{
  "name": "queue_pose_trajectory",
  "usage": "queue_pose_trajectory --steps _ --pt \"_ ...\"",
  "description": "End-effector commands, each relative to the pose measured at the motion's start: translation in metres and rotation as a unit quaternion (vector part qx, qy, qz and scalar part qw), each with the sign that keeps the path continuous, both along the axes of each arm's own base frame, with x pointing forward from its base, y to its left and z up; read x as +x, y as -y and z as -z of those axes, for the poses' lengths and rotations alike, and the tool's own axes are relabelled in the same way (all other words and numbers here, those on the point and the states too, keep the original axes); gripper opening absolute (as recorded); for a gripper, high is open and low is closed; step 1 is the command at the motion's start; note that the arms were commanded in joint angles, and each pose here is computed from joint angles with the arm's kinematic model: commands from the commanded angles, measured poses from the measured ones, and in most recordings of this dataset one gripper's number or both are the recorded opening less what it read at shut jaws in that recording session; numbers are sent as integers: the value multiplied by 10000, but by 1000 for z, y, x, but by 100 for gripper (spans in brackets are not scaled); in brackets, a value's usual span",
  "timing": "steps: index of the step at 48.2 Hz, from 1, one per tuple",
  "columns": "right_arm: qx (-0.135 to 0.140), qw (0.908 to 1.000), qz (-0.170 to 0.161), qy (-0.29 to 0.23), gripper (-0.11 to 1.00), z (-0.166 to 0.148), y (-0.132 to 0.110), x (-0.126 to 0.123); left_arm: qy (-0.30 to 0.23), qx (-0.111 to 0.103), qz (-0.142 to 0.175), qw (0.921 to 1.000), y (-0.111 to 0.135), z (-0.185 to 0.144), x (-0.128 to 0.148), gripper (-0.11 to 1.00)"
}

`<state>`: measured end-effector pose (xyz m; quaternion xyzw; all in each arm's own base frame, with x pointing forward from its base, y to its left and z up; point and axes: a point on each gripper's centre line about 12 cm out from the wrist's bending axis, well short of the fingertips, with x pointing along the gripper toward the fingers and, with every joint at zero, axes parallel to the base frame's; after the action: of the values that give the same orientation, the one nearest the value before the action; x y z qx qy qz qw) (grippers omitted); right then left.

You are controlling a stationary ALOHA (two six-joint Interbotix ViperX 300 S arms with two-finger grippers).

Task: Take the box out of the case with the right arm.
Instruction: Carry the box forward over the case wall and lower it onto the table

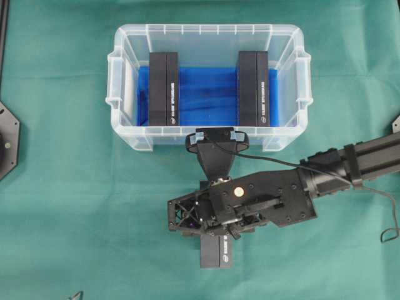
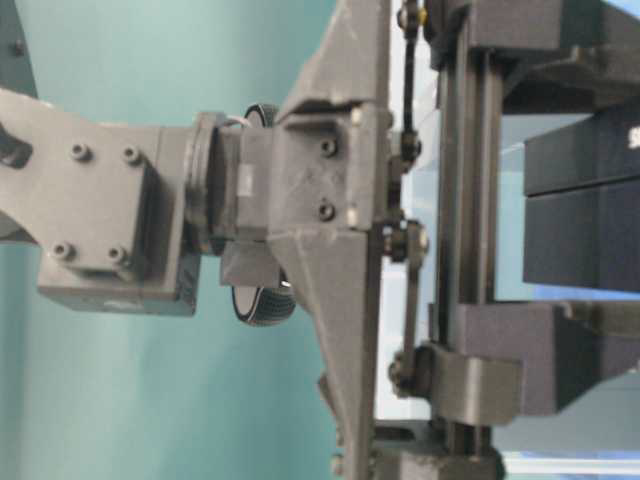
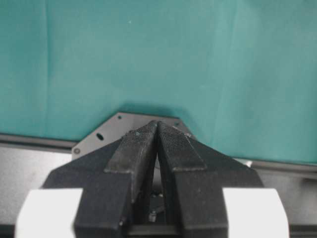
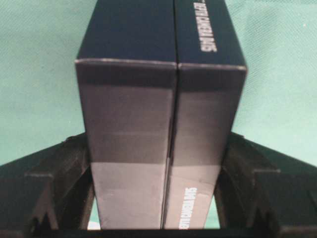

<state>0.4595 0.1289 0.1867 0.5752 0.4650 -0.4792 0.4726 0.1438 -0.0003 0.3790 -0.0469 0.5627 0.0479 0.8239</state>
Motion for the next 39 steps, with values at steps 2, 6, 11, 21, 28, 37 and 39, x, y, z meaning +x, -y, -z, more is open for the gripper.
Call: queue_pose_trajectory --steps 2,6,11,21,28,37,39 --pt "13 9997 -20 242 76 -19 -1 1 115 4 -18 9999 -1 -8 2 0" --pt "-60 9996 -46 254 91 -19 0 1 123 3 -18 9999 -1 -8 2 0" --pt "-112 9995 -59 292 91 -20 1 2 123 3 -18 9999 -1 -8 1 0" --pt "-109 9994 -61 331 89 -25 1 3 115 4 -18 9999 -1 -8 2 0" --pt "-199 9990 -81 403 89 -47 3 2 108 4 -18 9999 -1 -7 2 0" --pt "-499 9983 -96 292 89 -86 11 -3 115 4 -18 9999 -1 -8 2 0" --pt "-579 9979 -94 265 89 -95 13 -4 108 4 -18 9999 -1 -8 3 0"
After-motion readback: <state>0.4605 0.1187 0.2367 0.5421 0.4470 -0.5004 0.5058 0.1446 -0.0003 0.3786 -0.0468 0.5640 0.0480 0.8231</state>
